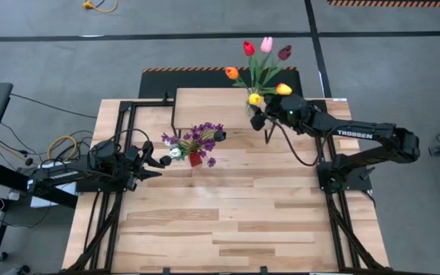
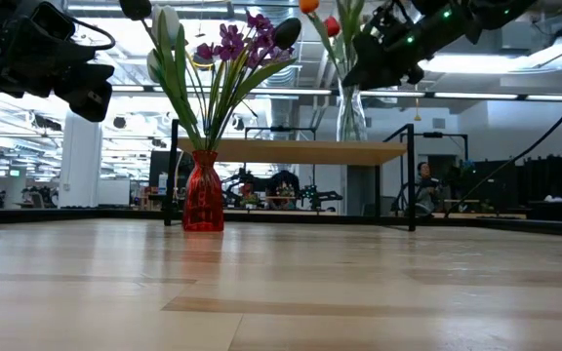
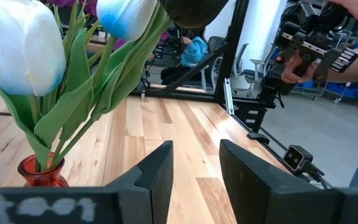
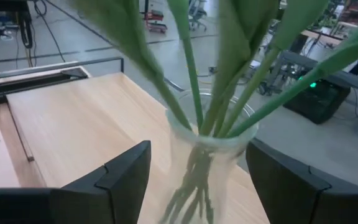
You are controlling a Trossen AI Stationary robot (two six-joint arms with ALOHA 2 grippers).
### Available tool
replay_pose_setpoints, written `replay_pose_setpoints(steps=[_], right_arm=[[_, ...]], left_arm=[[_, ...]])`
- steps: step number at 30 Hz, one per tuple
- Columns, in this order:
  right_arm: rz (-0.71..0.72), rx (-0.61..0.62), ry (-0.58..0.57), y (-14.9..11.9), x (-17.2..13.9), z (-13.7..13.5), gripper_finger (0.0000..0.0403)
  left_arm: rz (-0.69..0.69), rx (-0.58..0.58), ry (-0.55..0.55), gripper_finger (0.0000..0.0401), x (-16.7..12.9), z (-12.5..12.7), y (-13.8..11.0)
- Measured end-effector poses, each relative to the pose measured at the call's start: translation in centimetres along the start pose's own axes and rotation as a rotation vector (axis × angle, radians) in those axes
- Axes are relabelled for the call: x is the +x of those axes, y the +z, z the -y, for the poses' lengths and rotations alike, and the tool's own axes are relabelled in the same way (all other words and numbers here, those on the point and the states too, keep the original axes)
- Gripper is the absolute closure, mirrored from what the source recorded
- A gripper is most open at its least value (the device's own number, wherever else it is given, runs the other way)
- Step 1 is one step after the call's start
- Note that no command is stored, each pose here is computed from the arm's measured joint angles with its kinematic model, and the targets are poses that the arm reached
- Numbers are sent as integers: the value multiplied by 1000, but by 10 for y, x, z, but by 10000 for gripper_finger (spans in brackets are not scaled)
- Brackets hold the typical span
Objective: Pick and place flowers into a vace then onto a shelf
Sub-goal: Put the transparent vase with flowers on the shelf, then put the red vase with flowers on the shelf
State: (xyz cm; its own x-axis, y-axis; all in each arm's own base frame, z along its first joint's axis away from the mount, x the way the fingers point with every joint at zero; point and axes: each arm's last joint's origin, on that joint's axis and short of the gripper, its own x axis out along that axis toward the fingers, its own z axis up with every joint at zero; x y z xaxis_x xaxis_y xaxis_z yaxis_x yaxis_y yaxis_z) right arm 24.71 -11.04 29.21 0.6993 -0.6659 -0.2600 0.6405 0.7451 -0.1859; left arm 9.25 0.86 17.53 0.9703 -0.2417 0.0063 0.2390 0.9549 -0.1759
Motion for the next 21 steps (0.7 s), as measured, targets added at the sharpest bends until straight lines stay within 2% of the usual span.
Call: replay_pose_setpoints(steps=[14,21], right_arm=[[-121,-67,-29,-8,-10,8,147],[-181,-140,-10,-8,-40,2,147]], left_arm=[[0,0,-1,282,0,0,0],[0,0,-1,282,0,0,0]])
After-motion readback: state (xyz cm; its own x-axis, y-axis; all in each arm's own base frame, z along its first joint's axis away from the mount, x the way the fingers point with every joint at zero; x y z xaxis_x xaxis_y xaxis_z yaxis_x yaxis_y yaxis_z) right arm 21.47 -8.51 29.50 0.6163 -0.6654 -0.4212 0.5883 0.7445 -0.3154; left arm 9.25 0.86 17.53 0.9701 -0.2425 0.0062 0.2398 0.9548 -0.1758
